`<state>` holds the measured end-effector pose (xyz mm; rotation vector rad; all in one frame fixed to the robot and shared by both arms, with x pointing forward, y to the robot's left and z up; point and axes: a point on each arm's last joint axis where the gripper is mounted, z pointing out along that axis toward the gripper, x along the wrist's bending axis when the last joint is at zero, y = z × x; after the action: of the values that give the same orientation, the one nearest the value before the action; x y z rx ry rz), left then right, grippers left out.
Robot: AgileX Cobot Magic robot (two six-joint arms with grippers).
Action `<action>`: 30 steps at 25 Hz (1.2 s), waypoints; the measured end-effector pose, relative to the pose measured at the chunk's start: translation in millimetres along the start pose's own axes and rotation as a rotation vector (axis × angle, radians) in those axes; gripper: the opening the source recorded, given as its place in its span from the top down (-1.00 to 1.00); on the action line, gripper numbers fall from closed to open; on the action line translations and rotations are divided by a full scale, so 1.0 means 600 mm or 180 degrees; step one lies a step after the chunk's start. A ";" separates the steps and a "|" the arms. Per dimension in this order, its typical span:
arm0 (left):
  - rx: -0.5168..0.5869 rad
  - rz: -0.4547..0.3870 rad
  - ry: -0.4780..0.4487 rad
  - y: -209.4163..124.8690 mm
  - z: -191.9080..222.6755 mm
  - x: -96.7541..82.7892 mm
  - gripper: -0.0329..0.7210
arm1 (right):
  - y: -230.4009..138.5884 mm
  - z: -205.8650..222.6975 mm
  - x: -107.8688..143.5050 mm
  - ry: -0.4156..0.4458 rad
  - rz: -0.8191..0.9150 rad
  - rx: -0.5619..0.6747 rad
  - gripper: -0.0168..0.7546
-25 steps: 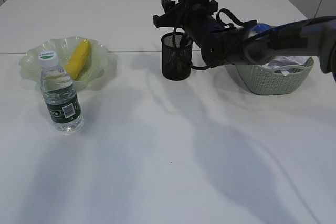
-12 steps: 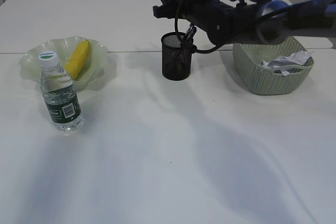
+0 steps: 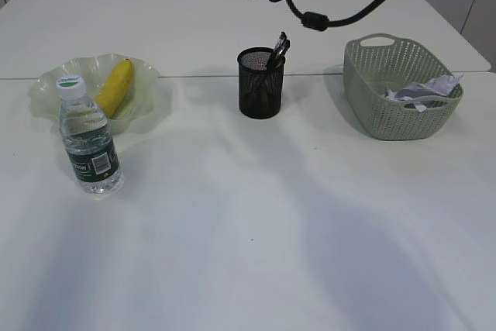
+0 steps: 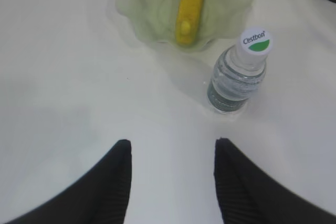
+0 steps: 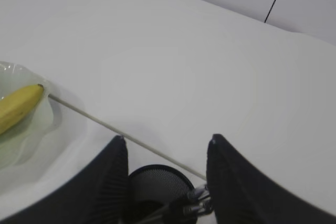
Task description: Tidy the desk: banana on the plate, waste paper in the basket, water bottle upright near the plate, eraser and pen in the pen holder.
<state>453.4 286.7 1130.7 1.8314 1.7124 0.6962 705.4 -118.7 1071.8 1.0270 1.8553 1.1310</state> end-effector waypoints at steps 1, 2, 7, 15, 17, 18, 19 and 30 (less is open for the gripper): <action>-0.0017 0.0009 0.0010 0.000 -0.003 0.001 -0.05 | 0.011 -0.015 -0.003 0.0010 -0.0014 0.0044 0.00; -0.0038 0.0012 0.0015 0.000 -0.006 0.001 -0.05 | 0.018 -0.028 -0.004 0.0030 -0.0022 0.0115 0.00; -0.0058 0.0038 0.0043 -0.001 -0.009 0.002 -0.06 | 0.059 -0.105 -0.024 0.0056 -0.0020 0.0388 0.00; -0.0106 0.0040 0.0043 0.002 -0.010 0.002 -0.05 | 0.092 -0.205 -0.072 -0.0052 0.0057 0.0655 0.00; -0.0130 0.0040 0.0042 0.003 -0.010 0.002 -0.05 | 0.101 -0.233 -0.086 -0.0107 0.0083 0.0661 0.00; -0.0135 0.0040 0.0042 0.003 -0.010 0.002 -0.05 | 0.106 -0.248 -0.091 -0.0129 0.0093 0.0661 0.00; -0.0135 0.0040 0.0042 0.003 -0.010 0.002 -0.05 | 0.109 -0.260 -0.095 -0.0150 0.0122 0.0680 0.00; -0.0303 0.0030 0.0042 0.002 -0.033 0.003 -0.06 | 0.132 -0.393 -0.119 -0.0333 0.0280 0.0777 0.00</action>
<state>440.5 288.8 1146.0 1.7746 1.6509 0.7818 551.1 -240.1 1240.3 1.2912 1.9121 0.8961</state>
